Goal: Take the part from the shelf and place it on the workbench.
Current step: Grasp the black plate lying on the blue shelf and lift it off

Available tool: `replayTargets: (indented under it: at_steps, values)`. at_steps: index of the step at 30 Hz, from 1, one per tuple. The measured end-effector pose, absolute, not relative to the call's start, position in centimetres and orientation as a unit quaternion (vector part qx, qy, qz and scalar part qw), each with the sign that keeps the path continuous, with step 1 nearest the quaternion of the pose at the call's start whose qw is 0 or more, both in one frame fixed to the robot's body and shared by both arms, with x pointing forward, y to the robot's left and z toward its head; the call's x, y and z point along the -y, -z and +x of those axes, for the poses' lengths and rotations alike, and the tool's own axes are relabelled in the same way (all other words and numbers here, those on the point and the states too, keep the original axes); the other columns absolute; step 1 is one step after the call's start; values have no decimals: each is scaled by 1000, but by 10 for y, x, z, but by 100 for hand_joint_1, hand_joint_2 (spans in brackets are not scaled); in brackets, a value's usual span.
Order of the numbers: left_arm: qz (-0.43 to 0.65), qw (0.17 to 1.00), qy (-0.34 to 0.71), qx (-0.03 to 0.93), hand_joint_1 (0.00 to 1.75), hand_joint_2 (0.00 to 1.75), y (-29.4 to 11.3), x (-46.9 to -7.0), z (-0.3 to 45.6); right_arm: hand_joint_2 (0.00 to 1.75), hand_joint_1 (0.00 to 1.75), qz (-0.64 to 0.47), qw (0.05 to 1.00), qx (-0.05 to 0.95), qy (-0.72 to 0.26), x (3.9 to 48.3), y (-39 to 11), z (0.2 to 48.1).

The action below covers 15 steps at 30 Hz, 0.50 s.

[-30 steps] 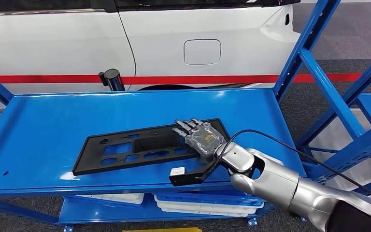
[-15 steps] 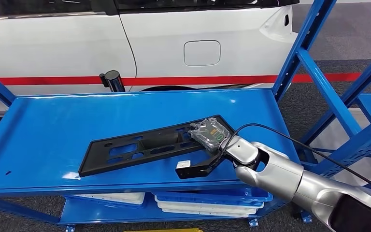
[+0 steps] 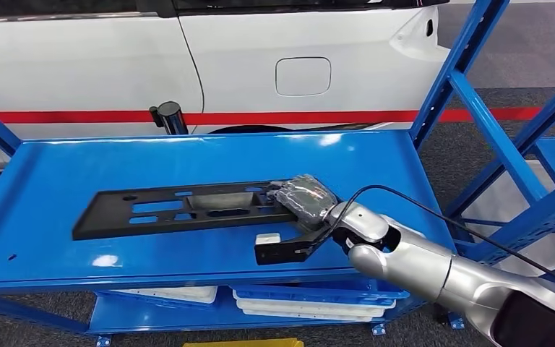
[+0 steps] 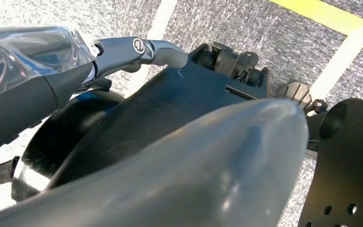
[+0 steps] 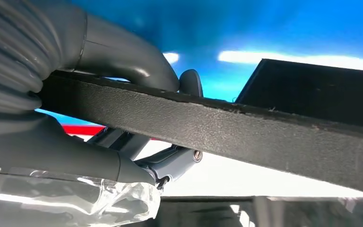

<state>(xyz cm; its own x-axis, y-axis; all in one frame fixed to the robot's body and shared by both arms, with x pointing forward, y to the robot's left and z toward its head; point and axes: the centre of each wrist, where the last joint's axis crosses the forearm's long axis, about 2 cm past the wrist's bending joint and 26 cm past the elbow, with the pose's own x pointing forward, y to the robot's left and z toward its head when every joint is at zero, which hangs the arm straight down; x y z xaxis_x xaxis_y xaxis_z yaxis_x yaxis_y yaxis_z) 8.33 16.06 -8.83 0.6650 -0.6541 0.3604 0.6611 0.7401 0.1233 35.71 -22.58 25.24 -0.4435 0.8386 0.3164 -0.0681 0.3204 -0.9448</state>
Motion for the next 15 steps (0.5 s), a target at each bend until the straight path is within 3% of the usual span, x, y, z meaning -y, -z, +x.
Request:
replayTargets:
  at_steps: [10,15]
  values:
    - [-20,911,362,196,0,0,89,-162,83,175,175,-120,461,780,-405,212,-300,346]
    - [-13,917,349,195,0,0,89,-164,82,175,175,41,434,843,-315,207,-336,332]
